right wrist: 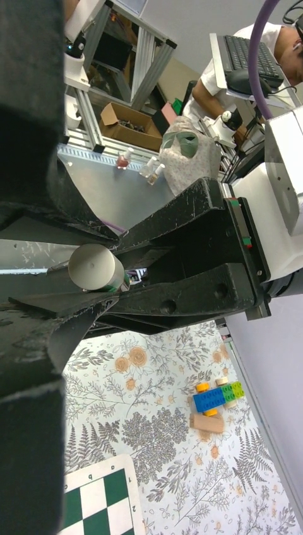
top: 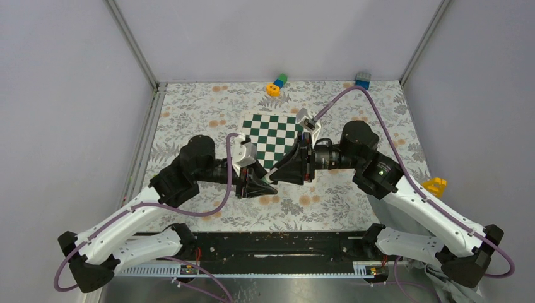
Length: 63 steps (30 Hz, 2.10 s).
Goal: Paint the nails
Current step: Unscrew the nail polish bottle.
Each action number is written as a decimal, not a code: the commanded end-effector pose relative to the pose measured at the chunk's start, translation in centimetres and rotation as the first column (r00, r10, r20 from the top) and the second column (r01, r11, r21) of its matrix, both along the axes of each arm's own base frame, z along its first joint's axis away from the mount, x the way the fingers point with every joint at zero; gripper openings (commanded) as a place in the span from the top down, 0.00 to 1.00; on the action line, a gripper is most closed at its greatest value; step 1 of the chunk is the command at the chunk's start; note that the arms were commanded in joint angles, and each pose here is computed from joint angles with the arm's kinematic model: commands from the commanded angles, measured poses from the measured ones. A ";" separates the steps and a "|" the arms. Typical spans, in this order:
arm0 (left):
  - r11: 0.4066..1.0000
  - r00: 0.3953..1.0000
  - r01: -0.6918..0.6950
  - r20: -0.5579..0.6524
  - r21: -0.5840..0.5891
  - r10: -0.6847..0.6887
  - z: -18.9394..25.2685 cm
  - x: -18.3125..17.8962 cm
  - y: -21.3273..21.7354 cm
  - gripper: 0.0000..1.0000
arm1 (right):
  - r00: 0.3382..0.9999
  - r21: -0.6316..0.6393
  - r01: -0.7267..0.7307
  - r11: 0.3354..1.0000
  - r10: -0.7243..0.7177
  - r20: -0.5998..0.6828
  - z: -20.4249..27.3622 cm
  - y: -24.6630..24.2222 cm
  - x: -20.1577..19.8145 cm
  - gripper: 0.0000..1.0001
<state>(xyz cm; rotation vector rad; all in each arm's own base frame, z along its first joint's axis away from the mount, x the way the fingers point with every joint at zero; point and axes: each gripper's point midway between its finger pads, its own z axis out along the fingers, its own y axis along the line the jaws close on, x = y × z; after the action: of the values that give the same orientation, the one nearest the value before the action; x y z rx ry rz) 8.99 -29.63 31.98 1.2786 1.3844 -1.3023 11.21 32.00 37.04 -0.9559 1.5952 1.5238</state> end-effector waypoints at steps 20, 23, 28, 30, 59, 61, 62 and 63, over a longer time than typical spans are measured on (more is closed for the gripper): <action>0.933 0.922 -0.359 0.162 0.014 0.352 -0.2 6.7 0.8 1.00 | 0.896 0.047 0.442 0.896 -0.443 0.018 1.8 -2.9 6.4 0.00; 0.912 0.901 -0.410 0.165 0.021 0.401 -0.5 7.6 1.1 1.00 | 0.874 0.036 0.485 0.874 -0.485 -0.016 1.6 -3.3 7.1 0.00; 0.846 0.834 -0.532 0.192 0.026 0.518 -0.8 9.6 2.1 1.00 | 0.826 -0.009 0.555 0.832 -0.552 -0.114 0.8 -3.6 8.3 0.05; 0.822 0.809 -0.569 0.199 0.031 0.553 -1.0 10.3 2.6 1.00 | 0.790 -0.023 0.591 0.806 -0.584 -0.188 0.5 -3.6 8.9 0.06; 0.728 0.726 -0.681 0.210 0.082 0.655 -2.5 12.7 3.5 1.00 | 0.760 -0.092 0.544 0.834 -0.536 -0.367 -1.5 1.8 10.5 0.42; 0.726 0.724 -0.682 0.210 0.082 0.657 -2.4 12.7 3.5 1.00 | 0.756 -0.099 0.554 0.826 -0.550 -0.355 -1.7 1.7 10.5 0.42; 0.727 0.725 -0.682 0.210 0.082 0.656 -2.5 12.7 3.5 1.00 | 0.757 -0.098 0.555 0.826 -0.551 -0.352 -1.6 1.7 10.6 0.41; 0.727 0.725 -0.681 0.208 0.081 0.656 -2.4 12.7 3.5 1.00 | 0.757 -0.100 0.554 0.826 -0.551 -0.352 -1.7 1.8 10.6 0.42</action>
<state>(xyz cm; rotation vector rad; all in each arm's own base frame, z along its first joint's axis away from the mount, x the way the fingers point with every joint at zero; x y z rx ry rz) 21.18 -25.97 28.14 0.8557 1.6747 -0.5761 21.63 33.83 32.34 -0.1233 1.9914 1.3249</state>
